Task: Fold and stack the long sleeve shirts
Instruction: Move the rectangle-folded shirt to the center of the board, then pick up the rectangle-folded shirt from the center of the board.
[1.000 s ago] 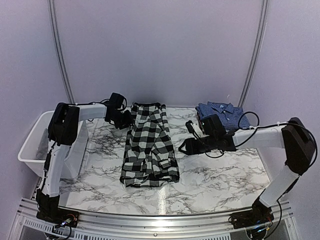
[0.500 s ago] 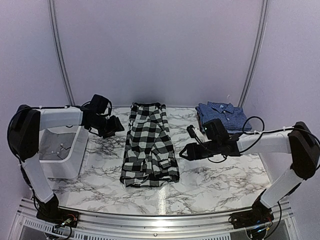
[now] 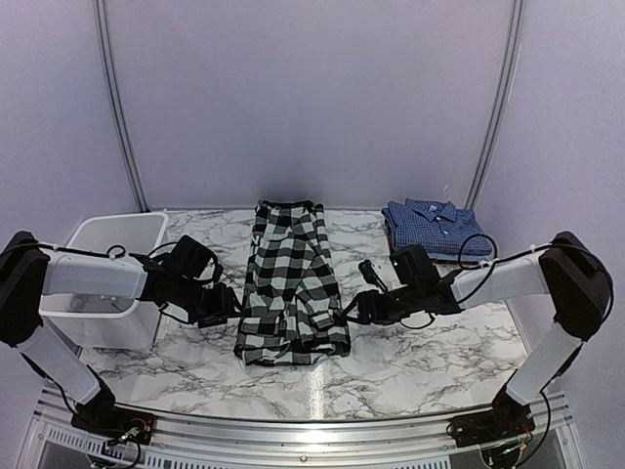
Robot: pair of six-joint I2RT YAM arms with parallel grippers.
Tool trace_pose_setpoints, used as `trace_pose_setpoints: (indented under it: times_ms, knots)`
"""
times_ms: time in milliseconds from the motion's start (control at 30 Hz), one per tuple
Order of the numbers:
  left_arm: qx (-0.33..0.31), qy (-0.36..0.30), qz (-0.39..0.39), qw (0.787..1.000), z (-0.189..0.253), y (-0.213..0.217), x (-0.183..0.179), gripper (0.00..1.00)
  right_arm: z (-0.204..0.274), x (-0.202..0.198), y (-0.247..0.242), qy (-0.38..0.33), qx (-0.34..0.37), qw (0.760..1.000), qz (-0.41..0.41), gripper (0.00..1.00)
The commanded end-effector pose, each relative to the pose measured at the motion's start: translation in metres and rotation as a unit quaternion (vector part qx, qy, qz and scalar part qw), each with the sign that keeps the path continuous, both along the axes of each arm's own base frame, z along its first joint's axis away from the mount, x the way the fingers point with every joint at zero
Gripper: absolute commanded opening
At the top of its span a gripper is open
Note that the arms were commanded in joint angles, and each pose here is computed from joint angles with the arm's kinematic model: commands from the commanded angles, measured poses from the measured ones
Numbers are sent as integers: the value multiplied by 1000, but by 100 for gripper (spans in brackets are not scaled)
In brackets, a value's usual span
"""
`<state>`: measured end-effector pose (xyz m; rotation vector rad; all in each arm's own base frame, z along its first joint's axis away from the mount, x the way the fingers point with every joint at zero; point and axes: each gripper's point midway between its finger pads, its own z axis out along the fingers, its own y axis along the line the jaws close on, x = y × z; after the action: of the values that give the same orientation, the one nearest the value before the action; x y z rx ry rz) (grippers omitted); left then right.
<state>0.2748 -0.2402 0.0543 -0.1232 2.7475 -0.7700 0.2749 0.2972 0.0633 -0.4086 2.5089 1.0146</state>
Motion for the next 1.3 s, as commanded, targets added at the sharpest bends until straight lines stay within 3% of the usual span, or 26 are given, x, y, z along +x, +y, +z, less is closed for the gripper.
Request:
trace_pose_setpoints:
  times_ms: [0,167,333,567,700,1067,1267]
  knots:
    - [0,5,-8,1000,-11,-9,-14,56,-1,0,8,8,18,1000,-1,62]
    - [2,10,-13,1000,-18,-19,-22,53,-14,-2,3,22,1,1000,-10,57]
    - [9,16,-15,1000,-27,-27,-27,40,-18,-3,2,27,-5,1000,-8,49]
    - [11,24,-20,999,-32,-40,-35,29,-23,-7,4,37,-2,999,1,50]
    - [15,28,-20,999,-35,-40,-41,28,-28,-6,4,50,4,999,-3,50]
    - [43,0,3,999,-26,-24,-34,52,-33,0,-2,67,16,997,-28,49]
    - [46,-4,-1,999,-29,-25,-28,56,-34,2,-3,71,29,996,-38,50]
